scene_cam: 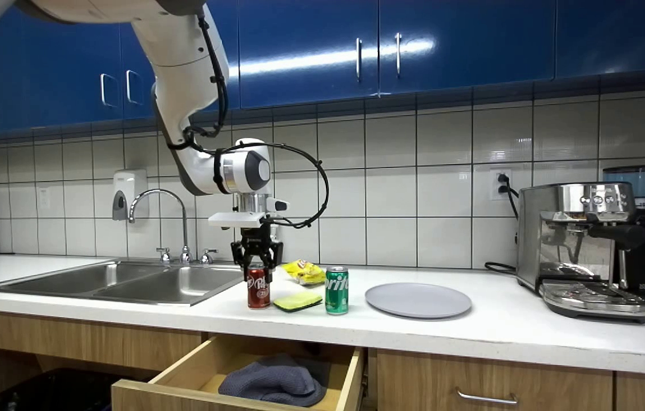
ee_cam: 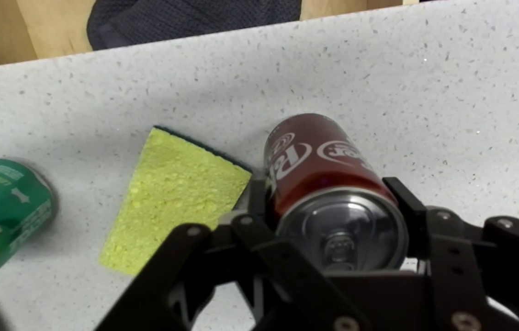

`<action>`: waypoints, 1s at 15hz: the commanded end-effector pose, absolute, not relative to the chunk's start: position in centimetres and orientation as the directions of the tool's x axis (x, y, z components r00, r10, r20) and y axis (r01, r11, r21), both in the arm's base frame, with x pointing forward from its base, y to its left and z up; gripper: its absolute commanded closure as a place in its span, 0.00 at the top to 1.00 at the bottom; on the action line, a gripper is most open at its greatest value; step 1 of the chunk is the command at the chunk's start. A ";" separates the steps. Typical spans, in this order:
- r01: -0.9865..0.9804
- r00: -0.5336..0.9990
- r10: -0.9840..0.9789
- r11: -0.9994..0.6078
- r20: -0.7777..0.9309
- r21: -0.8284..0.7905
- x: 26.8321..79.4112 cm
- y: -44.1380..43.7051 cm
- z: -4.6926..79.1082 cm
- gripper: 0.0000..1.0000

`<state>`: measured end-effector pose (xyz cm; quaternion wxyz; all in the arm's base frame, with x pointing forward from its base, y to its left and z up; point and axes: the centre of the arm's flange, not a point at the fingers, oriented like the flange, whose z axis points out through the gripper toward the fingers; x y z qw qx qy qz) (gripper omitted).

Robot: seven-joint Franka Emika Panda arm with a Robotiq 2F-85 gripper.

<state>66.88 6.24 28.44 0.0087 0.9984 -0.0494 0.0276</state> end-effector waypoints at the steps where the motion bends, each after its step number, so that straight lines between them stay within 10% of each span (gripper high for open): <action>1: -0.084 0.995 -0.082 -0.996 0.056 0.035 66.8 6.4 29.2 0.38; 15: -0.042 0.997 -0.040 -0.998 0.064 0.038 59.1 5.2 33.6 0.38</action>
